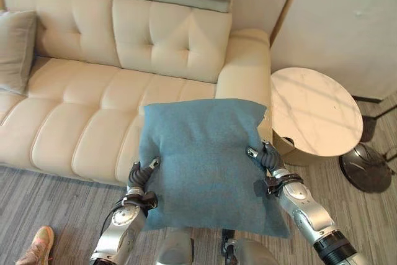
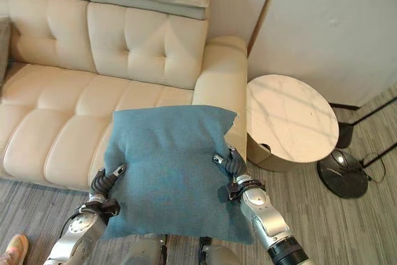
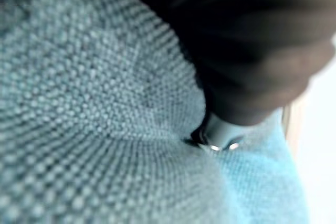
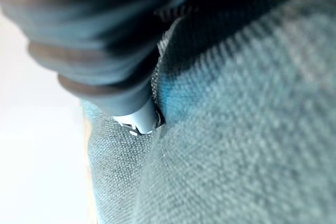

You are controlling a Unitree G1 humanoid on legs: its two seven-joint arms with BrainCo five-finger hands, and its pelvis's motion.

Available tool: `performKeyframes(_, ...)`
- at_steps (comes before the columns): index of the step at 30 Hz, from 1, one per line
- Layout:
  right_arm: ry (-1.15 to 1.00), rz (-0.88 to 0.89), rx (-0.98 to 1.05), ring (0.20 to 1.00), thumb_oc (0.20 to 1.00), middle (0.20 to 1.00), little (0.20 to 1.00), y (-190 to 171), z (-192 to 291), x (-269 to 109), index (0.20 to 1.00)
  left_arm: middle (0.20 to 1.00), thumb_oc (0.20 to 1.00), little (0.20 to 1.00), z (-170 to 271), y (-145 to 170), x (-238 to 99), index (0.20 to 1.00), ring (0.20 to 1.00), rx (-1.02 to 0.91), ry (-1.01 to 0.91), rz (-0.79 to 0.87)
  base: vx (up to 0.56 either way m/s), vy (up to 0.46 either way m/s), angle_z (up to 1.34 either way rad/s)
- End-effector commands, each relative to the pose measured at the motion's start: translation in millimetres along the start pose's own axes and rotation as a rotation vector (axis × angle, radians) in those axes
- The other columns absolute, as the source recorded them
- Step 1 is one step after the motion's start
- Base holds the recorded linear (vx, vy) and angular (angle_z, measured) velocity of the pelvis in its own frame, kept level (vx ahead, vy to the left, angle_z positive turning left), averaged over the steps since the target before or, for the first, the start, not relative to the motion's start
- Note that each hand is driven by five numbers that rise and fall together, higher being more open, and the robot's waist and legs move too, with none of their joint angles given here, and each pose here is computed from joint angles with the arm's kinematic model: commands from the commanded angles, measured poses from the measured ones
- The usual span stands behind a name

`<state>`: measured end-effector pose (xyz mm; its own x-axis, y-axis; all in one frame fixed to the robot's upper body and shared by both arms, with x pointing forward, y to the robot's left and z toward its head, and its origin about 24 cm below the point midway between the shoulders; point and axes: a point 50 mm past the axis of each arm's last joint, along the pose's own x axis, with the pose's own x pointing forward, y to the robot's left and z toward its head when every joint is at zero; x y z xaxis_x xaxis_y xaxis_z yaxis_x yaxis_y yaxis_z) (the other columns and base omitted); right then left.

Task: Pick up all the scattered cushions and arrange them neatly on the sofa.

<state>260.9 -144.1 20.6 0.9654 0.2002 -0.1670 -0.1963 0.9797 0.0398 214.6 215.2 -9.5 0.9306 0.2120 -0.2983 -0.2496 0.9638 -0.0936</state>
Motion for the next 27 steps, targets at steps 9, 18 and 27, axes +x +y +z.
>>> performKeyframes(9,-0.134,0.123,0.073,0.2,0.2,0.2,0.2,17.0,21.7,-6.4,0.2,0.2,0.2,0.2,28.4,-25.8,-5.7,0.2,0.2,0.021,-0.155,-0.18,-0.36,-0.093,1.22)
performKeyframes(18,-0.125,0.125,0.106,0.2,0.2,0.2,0.2,17.4,20.2,-11.5,0.2,0.2,0.2,0.2,28.6,-32.3,-7.0,0.2,0.2,0.007,-0.142,-0.226,-0.1,0.176,0.56)
performKeyframes(27,-0.074,0.139,0.106,0.2,0.2,0.2,0.2,27.9,8.6,-11.1,0.2,0.2,0.2,0.2,25.5,-14.3,-8.8,0.2,0.2,0.051,-0.133,-0.169,0.0,0.388,0.5)
